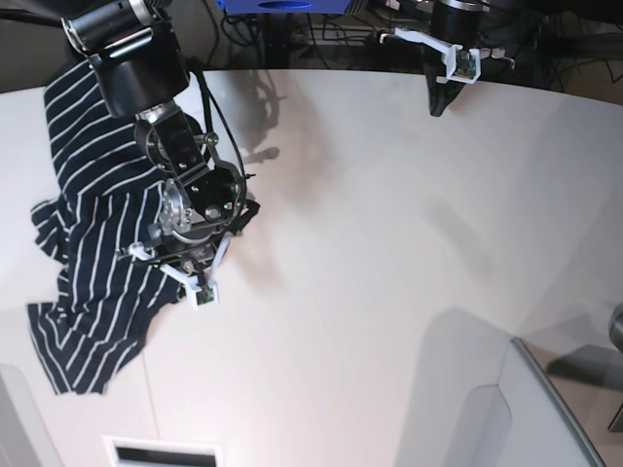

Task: Layout the t-shirt on the table in an organized manner, then fold the t-shirt properly
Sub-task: 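Reach the right gripper down and grasp the striped shirt's fabric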

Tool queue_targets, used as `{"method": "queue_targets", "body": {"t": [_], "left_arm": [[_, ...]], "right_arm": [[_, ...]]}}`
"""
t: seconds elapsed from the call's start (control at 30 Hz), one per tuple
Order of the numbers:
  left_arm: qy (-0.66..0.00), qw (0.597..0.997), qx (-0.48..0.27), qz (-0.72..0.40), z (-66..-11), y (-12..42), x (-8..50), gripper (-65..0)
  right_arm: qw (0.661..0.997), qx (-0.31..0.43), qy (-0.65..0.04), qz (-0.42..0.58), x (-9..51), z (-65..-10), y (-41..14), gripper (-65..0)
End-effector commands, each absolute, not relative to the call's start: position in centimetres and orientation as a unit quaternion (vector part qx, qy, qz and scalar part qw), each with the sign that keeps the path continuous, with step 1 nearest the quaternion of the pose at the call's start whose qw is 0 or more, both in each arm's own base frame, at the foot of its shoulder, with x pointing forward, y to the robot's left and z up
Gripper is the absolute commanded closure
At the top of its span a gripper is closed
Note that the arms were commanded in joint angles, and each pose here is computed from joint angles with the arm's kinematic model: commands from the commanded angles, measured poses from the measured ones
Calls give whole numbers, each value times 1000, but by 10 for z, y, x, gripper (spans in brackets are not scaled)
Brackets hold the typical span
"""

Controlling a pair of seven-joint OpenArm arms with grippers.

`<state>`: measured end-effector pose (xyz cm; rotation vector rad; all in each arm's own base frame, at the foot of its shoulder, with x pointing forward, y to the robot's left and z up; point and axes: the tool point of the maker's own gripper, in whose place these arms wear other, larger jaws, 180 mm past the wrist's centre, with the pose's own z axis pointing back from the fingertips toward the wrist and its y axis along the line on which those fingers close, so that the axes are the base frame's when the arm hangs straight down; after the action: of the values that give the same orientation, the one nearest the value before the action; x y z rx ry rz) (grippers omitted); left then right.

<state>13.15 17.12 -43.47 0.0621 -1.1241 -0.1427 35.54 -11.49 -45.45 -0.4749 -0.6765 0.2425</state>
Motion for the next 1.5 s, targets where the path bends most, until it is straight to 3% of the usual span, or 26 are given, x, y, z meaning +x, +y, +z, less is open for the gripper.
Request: {"method": "queue_targets", "body": {"t": [0.0,0.1,0.2,0.27,0.6,0.83,1.47], "left_arm": [[-546,835,30,-68,-427,171,133,0],[-545,835,30,-68,-427,171,133,0],[-545,835,33,-67,-427,174,133,0],[-545,835,33,-68,-427,174,133,0],[-543,836,35,-74,-427,177,130,0],[-543,836,34,-74,-427,176,130,0],[-531,843,35,-74,-433,178,121,0]], "right_arm": [[898,-234,-356,111,371,-437,-112,-21],[900,-225,-358,109,371,-436,-102,-84],[900,-221,-359,108,371,-436,-99,-212],[901,-216,-362,108,372,-435,-93,-257],[887,-232,-386,99,399,-413,-107,-257],[896,-245,-354,109,391,-434,-117,-257],[892,-243,-365,111,389,-433,-116,-251]]}}
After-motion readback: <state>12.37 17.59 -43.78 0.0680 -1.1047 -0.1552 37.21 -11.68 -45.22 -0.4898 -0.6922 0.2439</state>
